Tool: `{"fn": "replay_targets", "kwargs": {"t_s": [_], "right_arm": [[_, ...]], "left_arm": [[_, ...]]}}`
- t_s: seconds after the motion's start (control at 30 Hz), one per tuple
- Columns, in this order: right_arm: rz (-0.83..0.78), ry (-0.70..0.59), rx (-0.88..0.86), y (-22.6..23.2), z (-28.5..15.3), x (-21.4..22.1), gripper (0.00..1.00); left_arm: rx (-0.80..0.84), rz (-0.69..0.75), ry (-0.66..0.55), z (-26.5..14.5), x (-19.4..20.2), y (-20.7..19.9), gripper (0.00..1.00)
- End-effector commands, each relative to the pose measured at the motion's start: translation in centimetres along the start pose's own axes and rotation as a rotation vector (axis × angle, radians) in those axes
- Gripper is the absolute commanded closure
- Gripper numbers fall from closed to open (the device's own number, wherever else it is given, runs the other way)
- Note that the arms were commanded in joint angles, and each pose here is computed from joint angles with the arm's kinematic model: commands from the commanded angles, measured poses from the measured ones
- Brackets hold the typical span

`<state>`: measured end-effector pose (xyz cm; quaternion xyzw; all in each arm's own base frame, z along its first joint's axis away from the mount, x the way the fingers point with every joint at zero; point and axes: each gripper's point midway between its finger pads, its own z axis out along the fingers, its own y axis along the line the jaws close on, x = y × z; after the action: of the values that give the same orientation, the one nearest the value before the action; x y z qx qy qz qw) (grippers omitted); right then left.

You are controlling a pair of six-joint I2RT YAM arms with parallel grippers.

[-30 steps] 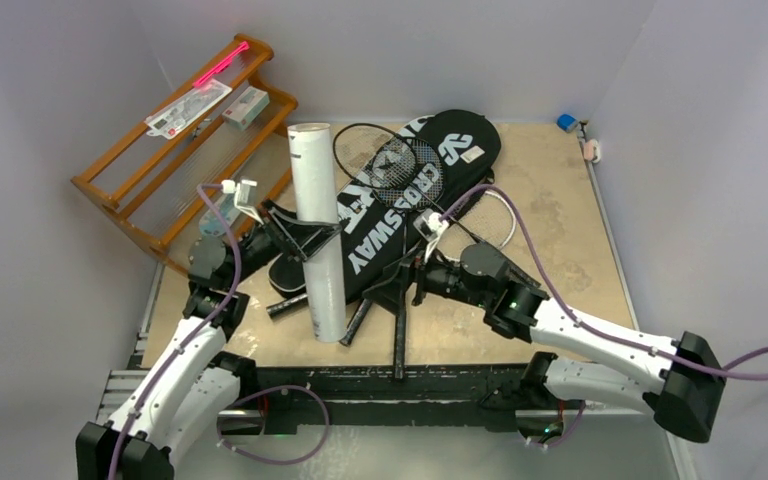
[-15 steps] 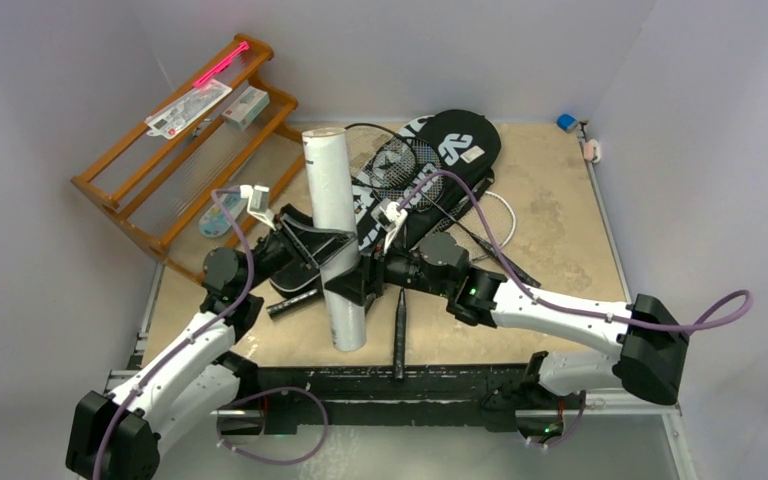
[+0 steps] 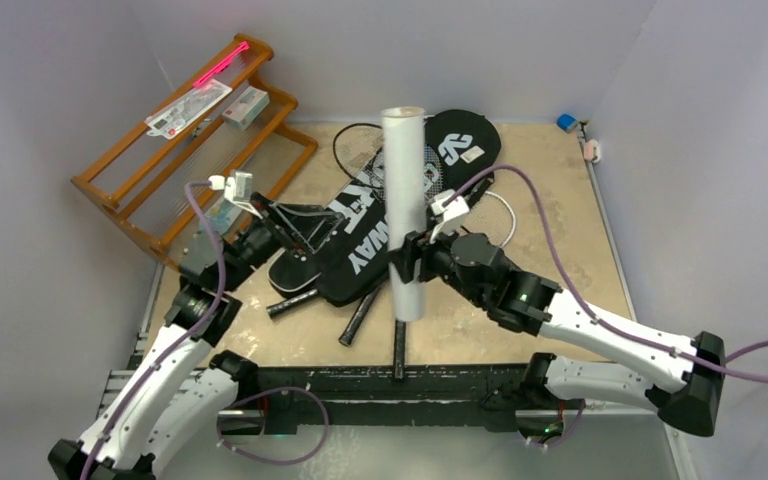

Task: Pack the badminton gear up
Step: Place the shuttle tube at the center of the board.

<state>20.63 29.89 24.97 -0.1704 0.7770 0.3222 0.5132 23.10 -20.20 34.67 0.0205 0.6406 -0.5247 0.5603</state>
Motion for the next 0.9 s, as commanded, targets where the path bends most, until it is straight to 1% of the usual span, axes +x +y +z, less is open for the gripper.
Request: {"fn": "replay_targets", "kwargs": {"t_s": [0.0,0.07,0.1,0.17,0.2,0.27,0.33,0.43,0.5,0.57,0.63,0.7,0.73,0.77,0.8,0.87], "right_arm": [[-0.231,-0.003,0.456,-10.0,-3.4,-2.8,0.65],[-0.353,0.057,0.618,-14.0,-4.5,-3.4,0.64],[-0.427,0.112,0.766,-16.7,-5.3,-3.5,0.64],[-0.502,0.257,0.976,-20.5,-6.9,-3.4,0.65],[-0.507,0.327,1.031,-22.2,-7.4,-3.3,0.65],[-0.521,0.415,1.033,-24.6,-7.3,-3.2,0.62],[-0.573,0.434,1.017,-26.9,-7.0,-3.5,0.62],[-0.64,0.446,1.05,-30.5,-7.7,-4.5,0.64],[-0.655,0.477,1.058,-32.1,-8.1,-4.4,0.65],[-0.634,0.487,1.067,-34.8,-8.5,-4.4,0.66],[-0.595,0.548,1.046,-37.2,-8.5,-3.2,0.66],[-0.556,0.597,1.076,-39.6,-8.4,-2.0,0.66],[-0.537,0.633,1.052,-40.4,-7.3,-0.6,0.66],[-0.516,0.65,1.0,-40.8,-5.8,0.6,0.65],[-0.499,0.677,0.988,-41.4,-5.0,1.8,0.64],[-0.462,0.751,1.017,-42.7,-4.3,4.2,0.64]], "left_arm": [[-0.222,0.181,0.039,-2.1,-0.6,2.9,0.19],[-0.228,0.205,0.05,-2.5,-0.5,3.0,0.18],[-0.224,0.211,0.062,-2.6,-0.3,3.0,0.17],[-0.218,0.22,0.095,-2.7,0.2,2.9,0.16],[-0.222,0.225,0.113,-2.7,0.4,3.1,0.16],[-0.232,0.243,0.14,-2.9,0.8,3.4,0.16],[-0.251,0.267,0.164,-3.1,1.0,3.8,0.16],[-0.273,0.298,0.183,-3.4,1.0,4.2,0.16],[-0.275,0.317,0.191,-3.5,1.1,4.4,0.16],[-0.282,0.341,0.208,-3.5,1.4,4.8,0.16],[-0.302,0.355,0.233,-3.5,1.9,5.8,0.16],[-0.32,0.376,0.263,-3.3,2.4,6.6,0.16],[-0.326,0.389,0.275,-3.2,2.5,7.0,0.16],[-0.336,0.405,0.289,-3.1,2.6,7.4,0.16],[-0.354,0.429,0.295,-3.0,2.4,7.8,0.16],[-0.413,0.479,0.298,-2.9,1.4,8.8,0.15]]}}
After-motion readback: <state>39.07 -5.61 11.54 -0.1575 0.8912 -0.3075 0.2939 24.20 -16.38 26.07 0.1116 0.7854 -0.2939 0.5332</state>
